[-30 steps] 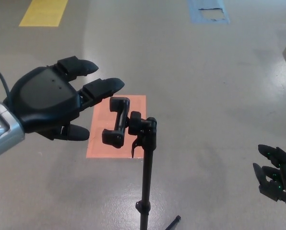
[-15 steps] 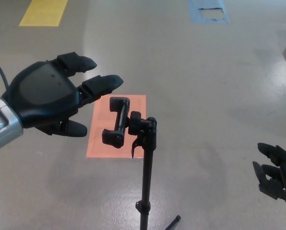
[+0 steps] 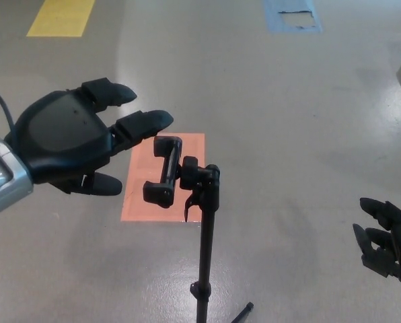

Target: The robot uses its left hand to grab the top of a phone stand kept on the floor and tilt it upwards to adjust its angle

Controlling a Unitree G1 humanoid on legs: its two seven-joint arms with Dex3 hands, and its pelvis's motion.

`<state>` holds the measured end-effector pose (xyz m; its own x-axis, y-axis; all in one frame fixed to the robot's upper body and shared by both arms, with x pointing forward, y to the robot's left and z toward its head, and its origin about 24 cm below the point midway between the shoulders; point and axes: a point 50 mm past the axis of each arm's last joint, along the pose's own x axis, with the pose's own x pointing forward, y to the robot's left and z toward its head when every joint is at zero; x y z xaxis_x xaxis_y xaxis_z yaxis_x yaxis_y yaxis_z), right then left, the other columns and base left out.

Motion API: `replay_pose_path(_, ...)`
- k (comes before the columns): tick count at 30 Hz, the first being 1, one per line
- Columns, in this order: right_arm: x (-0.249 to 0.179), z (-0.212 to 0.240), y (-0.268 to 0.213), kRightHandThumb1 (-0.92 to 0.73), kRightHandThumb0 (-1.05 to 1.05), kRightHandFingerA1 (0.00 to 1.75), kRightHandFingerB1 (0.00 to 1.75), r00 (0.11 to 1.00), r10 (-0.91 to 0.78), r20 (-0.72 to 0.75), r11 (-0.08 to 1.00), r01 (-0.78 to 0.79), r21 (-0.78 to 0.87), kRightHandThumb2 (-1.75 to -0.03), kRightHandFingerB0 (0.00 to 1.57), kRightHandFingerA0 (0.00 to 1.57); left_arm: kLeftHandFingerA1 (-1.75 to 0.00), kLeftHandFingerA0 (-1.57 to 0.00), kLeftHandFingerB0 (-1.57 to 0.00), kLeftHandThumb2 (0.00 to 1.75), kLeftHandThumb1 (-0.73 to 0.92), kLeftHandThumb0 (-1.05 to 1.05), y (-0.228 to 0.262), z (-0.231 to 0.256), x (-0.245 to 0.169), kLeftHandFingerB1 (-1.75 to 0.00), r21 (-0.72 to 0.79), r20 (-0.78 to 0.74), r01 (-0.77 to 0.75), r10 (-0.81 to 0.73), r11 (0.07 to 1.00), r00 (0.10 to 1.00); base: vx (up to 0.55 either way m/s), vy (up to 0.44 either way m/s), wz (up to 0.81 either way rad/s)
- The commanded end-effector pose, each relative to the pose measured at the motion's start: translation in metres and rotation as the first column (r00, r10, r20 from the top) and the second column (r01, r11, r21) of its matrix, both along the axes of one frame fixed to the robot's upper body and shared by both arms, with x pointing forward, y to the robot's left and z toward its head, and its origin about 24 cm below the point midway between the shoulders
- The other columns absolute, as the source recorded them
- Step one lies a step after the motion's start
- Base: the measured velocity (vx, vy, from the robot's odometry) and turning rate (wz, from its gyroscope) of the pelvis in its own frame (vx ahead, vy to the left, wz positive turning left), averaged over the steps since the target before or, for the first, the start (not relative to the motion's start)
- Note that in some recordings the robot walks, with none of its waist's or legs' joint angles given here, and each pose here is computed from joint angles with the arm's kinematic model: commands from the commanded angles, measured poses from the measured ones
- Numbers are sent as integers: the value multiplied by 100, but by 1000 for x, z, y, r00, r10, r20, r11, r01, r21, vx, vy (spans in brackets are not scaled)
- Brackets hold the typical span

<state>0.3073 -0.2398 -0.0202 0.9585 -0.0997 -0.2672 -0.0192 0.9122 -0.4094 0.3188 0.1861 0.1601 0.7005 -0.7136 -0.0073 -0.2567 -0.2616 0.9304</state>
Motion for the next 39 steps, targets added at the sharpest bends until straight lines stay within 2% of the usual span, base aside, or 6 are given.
replay_pose_path(1,1,2,-6,-87,-65,33,29,1000,-22,-6,1000,21,-13,-66,19,23,-40,-13,0,107,71,-84,0,-4,-1,-21,57,8,16,-16,998,1000,0,0,0)
replay_pose_path(2,1,2,-6,-87,-64,33,29,1000,-20,-8,1000,20,-12,-66,18,22,-28,-19,0,68,90,-85,0,-5,-2,-20,61,6,16,-16,998,1000,0,0,0)
replay_pose_path(28,5,6,-6,-86,-65,32,29,1000,-20,-4,1000,20,-3,-66,19,21,-29,-19,-2,68,88,-82,1,-21,-4,-20,61,-30,34,-32,998,999,0,0,0)
replay_pose_path(29,6,7,-6,-86,-65,32,29,1000,-20,-2,1000,20,-4,-66,19,21,-39,-12,0,107,72,-83,2,-22,-4,-22,68,-35,28,-26,997,999,0,0,0)
replay_pose_path(37,8,9,-5,-86,-64,33,29,1000,-18,7,1000,18,0,-66,19,22,-29,-18,-1,69,87,-83,3,-27,-3,-19,78,-42,31,-27,997,999,0,0,0)
replay_pose_path(39,8,9,-5,-86,-63,33,29,1000,-20,9,1000,20,0,-66,19,22,-39,-11,0,104,70,-83,3,-28,-3,-21,82,-53,25,-21,996,998,0,0,0)
